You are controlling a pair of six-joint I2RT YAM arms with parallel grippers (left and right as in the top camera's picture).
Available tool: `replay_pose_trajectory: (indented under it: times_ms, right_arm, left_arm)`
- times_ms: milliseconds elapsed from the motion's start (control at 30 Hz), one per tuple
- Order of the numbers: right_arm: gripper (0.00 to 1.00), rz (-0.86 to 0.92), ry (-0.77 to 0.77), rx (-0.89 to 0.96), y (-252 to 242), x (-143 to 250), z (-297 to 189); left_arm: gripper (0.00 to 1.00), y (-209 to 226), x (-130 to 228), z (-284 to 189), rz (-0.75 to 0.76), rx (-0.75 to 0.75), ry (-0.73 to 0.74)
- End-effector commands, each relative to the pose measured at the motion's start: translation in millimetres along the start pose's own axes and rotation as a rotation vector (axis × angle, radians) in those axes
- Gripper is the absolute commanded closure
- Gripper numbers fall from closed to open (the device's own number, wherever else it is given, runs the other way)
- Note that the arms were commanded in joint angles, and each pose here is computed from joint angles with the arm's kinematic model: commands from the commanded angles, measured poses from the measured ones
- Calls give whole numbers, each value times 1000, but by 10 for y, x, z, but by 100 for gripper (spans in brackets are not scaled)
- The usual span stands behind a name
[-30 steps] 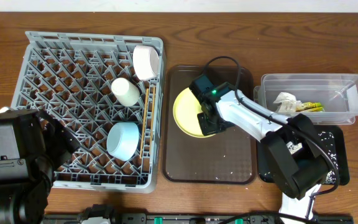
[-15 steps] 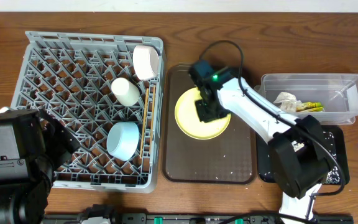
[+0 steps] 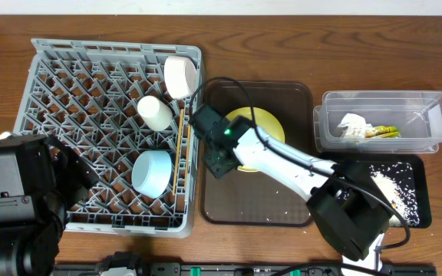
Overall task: Sort waste into correct bins and load items into the dishwasher
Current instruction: 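Lift the yellow plate and carry it over the dish rack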
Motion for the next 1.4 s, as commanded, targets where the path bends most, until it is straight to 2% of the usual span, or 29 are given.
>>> replay_pose_trajectory:
  times_ms: [0,133,200,233,267,300,333,467,600,667,733,933,1133,1367]
  right_arm:
    - [50,-23,-2,84,-101,68,96]
    - [50,-20,-29,83,-103,121,254]
    - [55,-20,-39,83,-104,157,327]
    - [61,-20,-38,83,-104,173,342]
    - [77,-20,-32,83,-105,199,355]
    - [97,-21,-28,84,-106,210,359]
    - [99,-21,-18,85,-109,232,358]
    - [99,32,-17,86,-158,181,151]
    - [99,104,-169,52,-275,-123,-447]
    - [99,172,-296,-5,-342,-292,-869]
    - [99,254,-472,-128,-408,-468,-1403]
    - [99,326,-774,-496,-446,-752,-2349]
    - [99,314,-984,-747,-342,-1098,-2883]
    - [99,219,-1143,-907,82,-1451,-3082]
  left_arm:
    - [2,29,-13,2,11,-17,-8]
    - [2,29,-12,2,11,-17,-8]
    - [2,29,-13,2,11,-17,-8]
    - [2,29,-13,2,11,-17,-8]
    - [2,29,-13,2,11,-17,-8]
    - [2,29,-12,2,11,-17,-8]
    - [2,29,-12,2,11,-17,-8]
    - [2,29,-13,2,11,-17,-8]
    - [2,29,-12,2,11,-17,-8]
    - [2,29,-13,2,11,-17,-8]
    - [2,29,-13,2,11,-17,-8]
    - [2,30,-12,2,11,-17,-8]
    - [2,29,-13,2,11,-17,-8]
    - [2,29,-12,2,11,-17,-8]
Point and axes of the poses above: each gripper's point midway between its finger pads, its own z axis out along the fingers, its own y axis along the line the jaws close on, x = y × z, the point moved 2 cm from there along -z, back along the fingers, and after that the axes turned 8 degrees about -z, right-handed, at the moved point
